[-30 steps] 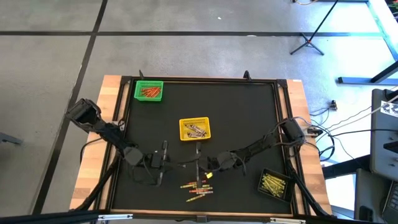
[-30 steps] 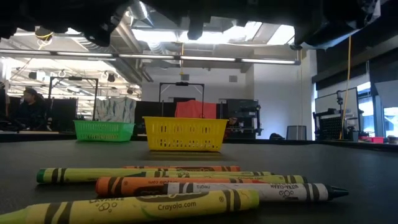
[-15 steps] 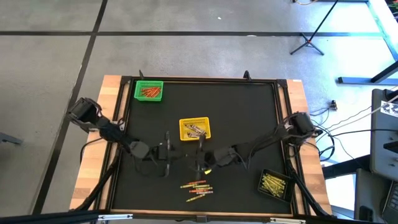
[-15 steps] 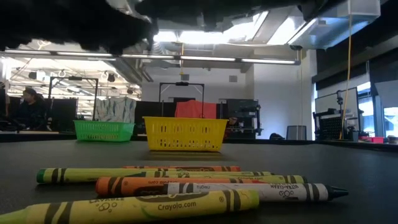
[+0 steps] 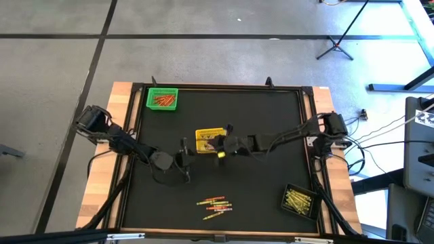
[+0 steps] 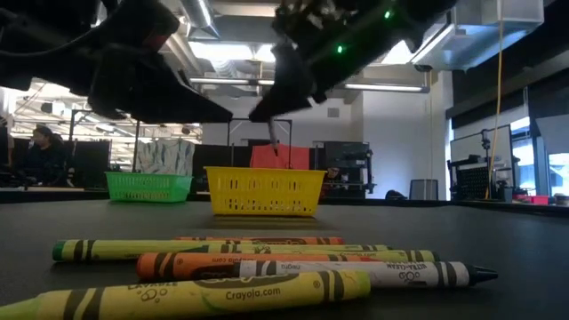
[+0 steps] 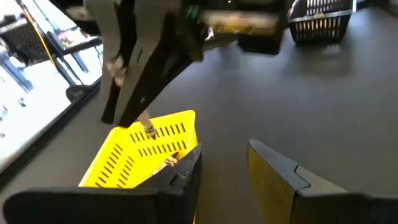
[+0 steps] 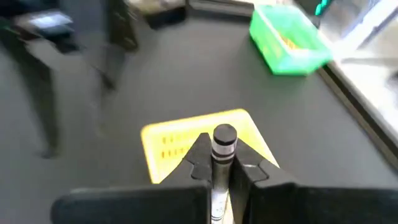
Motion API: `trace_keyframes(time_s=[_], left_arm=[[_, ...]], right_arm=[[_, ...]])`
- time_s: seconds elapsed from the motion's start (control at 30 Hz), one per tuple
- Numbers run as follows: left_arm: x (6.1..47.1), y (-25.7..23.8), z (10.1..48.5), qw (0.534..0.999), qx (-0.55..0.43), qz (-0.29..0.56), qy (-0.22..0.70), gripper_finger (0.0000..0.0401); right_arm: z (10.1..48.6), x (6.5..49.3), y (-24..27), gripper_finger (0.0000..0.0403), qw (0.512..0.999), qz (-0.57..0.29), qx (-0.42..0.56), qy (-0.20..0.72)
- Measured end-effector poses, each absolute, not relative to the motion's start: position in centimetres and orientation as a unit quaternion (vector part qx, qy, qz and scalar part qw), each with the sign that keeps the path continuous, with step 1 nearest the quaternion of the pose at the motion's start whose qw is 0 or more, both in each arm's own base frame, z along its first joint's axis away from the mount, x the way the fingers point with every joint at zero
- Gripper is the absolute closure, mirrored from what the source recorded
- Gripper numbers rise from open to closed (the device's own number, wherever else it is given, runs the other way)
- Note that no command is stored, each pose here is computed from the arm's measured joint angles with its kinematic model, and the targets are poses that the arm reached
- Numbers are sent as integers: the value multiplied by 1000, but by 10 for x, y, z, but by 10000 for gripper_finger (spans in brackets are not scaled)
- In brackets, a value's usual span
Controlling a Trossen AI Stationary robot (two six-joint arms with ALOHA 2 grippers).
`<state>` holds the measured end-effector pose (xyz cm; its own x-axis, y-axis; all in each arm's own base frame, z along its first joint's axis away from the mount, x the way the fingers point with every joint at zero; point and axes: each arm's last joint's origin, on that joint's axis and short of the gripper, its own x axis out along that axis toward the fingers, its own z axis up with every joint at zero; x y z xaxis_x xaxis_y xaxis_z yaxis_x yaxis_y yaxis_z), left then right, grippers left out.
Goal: Sort crayons
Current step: Put the black crayon into the yellow bin, then put the orange crayon into the green bin
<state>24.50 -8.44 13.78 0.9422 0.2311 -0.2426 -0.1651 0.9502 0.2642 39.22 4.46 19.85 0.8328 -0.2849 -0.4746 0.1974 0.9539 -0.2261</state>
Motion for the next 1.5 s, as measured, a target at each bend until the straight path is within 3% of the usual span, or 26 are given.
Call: trace_keyframes(time_s=[0.2, 0.53, 0.83, 1.0, 1.17, 1.5], left_arm=[[243, -87, 135, 977, 122, 93, 147, 290], [242, -90, 135, 977, 124, 86, 147, 290], [243, -91, 135, 979, 121, 73, 146, 290], [243, -91, 135, 980, 116, 65, 146, 290], [243, -91, 136, 981, 115, 65, 144, 290], [243, -92, 138, 983, 110, 65, 135, 290]], right_arm=[[193, 393, 19, 364, 948, -134, -39, 285], [163, 399, 7, 360, 937, -146, 41, 314], [174, 395, 8, 236, 940, -107, 71, 316], [205, 385, 34, 213, 952, -52, 71, 295], [211, 376, 80, 212, 954, 20, 55, 295], [173, 365, 152, 212, 937, 90, 37, 334]])
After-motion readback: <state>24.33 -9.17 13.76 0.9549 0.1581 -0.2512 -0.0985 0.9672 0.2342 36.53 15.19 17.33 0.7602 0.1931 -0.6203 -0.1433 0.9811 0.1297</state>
